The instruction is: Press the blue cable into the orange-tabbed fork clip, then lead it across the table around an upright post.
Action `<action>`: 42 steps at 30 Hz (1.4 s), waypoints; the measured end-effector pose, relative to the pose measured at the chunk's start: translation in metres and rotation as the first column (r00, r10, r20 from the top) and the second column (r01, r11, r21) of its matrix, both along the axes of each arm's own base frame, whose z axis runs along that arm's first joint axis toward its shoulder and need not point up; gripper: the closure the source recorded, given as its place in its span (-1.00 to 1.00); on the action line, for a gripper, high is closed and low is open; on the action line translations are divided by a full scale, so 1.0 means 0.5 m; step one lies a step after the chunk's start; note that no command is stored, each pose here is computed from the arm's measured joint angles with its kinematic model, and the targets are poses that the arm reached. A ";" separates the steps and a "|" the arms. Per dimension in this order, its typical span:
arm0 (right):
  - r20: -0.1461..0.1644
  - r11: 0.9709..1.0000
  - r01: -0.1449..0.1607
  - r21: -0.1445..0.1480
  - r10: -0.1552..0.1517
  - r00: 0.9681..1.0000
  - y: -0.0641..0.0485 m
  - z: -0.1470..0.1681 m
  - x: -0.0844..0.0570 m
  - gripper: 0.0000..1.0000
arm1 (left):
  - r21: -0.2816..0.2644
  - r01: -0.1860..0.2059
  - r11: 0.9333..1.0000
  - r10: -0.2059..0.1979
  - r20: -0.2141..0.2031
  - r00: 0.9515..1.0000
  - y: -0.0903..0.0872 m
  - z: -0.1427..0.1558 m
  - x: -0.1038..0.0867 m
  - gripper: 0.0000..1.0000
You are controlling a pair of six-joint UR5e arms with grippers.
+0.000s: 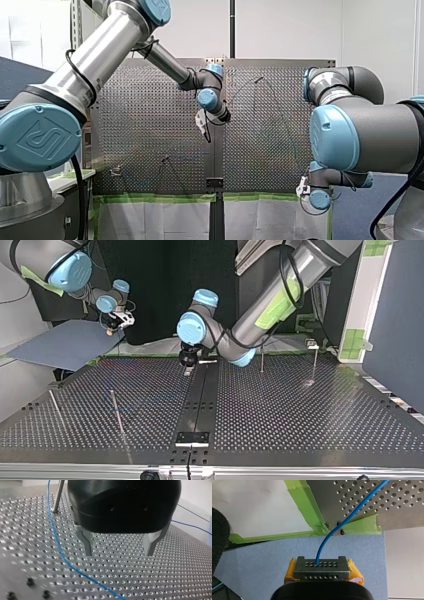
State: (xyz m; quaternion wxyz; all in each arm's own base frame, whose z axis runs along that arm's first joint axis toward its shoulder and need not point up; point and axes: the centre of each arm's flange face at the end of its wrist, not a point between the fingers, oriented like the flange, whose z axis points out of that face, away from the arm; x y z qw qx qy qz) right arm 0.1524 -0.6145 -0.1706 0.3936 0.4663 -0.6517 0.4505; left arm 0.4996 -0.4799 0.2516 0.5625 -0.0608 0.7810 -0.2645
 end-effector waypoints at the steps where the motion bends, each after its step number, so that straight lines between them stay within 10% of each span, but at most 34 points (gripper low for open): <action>1: 0.000 1.000 -0.001 0.000 0.001 1.000 0.000 0.000 0.000 0.97 | 0.008 -0.001 1.000 0.001 0.003 1.000 0.002 0.008 -0.004 -0.99; 10: 0.001 1.000 -0.004 0.000 0.004 1.000 0.000 0.000 0.002 0.97 | 0.050 0.021 0.999 -0.025 0.077 0.997 -0.003 0.154 -0.029 -0.99; 19: 0.004 1.000 -0.002 0.000 0.002 1.000 0.000 0.000 0.001 0.97 | 0.073 0.104 0.992 -0.115 0.160 0.980 -0.024 0.312 -0.076 -0.99; 25: 0.003 1.000 -0.006 0.002 0.006 1.000 0.001 0.000 0.003 0.97 | 0.092 0.162 0.983 -0.178 0.217 0.960 -0.030 0.416 -0.117 -0.99; 33: 0.002 1.000 -0.010 0.004 0.010 1.000 0.002 0.000 0.005 0.97 | 0.127 0.217 0.968 -0.246 0.305 0.920 -0.018 0.547 -0.154 -0.99; 42: 0.002 1.000 -0.013 0.007 0.013 1.000 0.003 -0.001 0.007 0.97 | 0.217 0.207 0.954 -0.265 0.285 0.921 -0.043 0.523 -0.128 -0.99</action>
